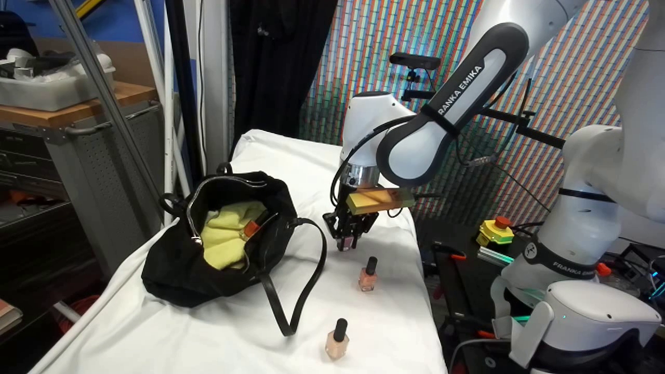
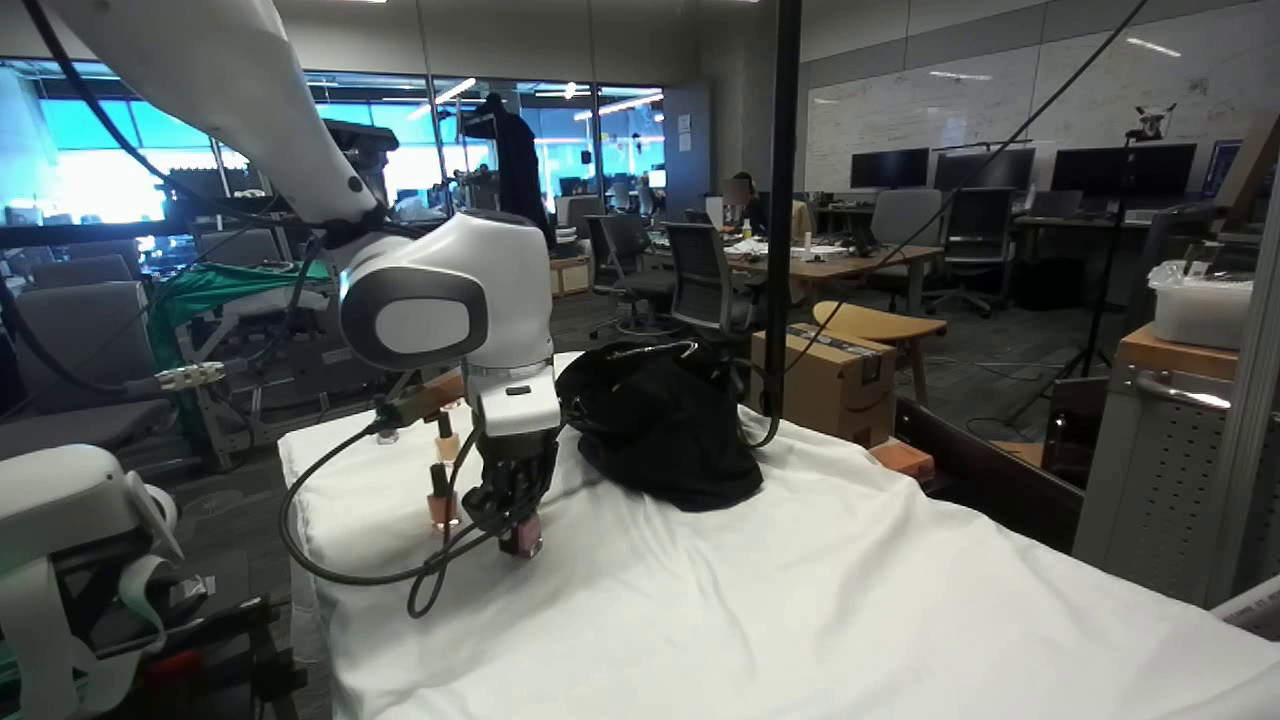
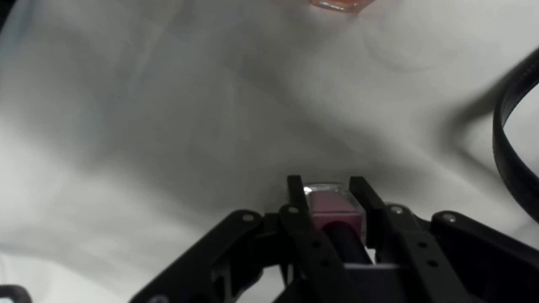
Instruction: Pick up the nail polish bottles and place them in the black bag
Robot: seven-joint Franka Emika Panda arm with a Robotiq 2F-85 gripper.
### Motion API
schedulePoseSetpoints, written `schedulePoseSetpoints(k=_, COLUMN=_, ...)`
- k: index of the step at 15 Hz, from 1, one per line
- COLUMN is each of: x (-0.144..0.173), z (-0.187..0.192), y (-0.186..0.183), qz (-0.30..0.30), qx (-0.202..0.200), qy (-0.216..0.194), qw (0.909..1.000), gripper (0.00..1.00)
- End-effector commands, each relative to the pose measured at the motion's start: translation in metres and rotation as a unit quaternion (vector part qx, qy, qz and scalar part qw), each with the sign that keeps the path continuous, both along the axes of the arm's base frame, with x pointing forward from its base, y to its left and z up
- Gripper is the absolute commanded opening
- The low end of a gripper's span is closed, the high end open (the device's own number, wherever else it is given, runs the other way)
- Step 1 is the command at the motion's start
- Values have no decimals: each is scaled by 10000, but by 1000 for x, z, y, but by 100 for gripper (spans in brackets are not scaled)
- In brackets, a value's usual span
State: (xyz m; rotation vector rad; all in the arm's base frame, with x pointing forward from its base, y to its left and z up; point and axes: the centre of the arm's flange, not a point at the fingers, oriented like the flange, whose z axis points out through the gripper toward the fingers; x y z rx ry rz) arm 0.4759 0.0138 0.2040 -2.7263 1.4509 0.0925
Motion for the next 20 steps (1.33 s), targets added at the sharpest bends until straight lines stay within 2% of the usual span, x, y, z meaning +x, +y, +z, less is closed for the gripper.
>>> schedulePoseSetpoints(k=1, x=1, z=2, y=1, qz=104, qx=-72, qy=-40, qw=9999, gripper=15)
schedulePoseSetpoints(k=5, x=-2, z=18, y=7, qz=298, qx=-197, qy=-18, qw=9994, gripper=15)
schedulePoseSetpoints(k=11, x=-2, z=86, y=31, qz=960, qx=-737, qy=-135, qw=9926, gripper=15)
schedulePoseSetpoints(k=15, x=8, z=137, y=48, qz=1209, qx=-1236, qy=-476, qw=9838, gripper=15)
schedulePoseSetpoints(k=20, x=40, z=177, y=91, qz=1746, qx=-1674, qy=-1064, qw=9644, gripper=15)
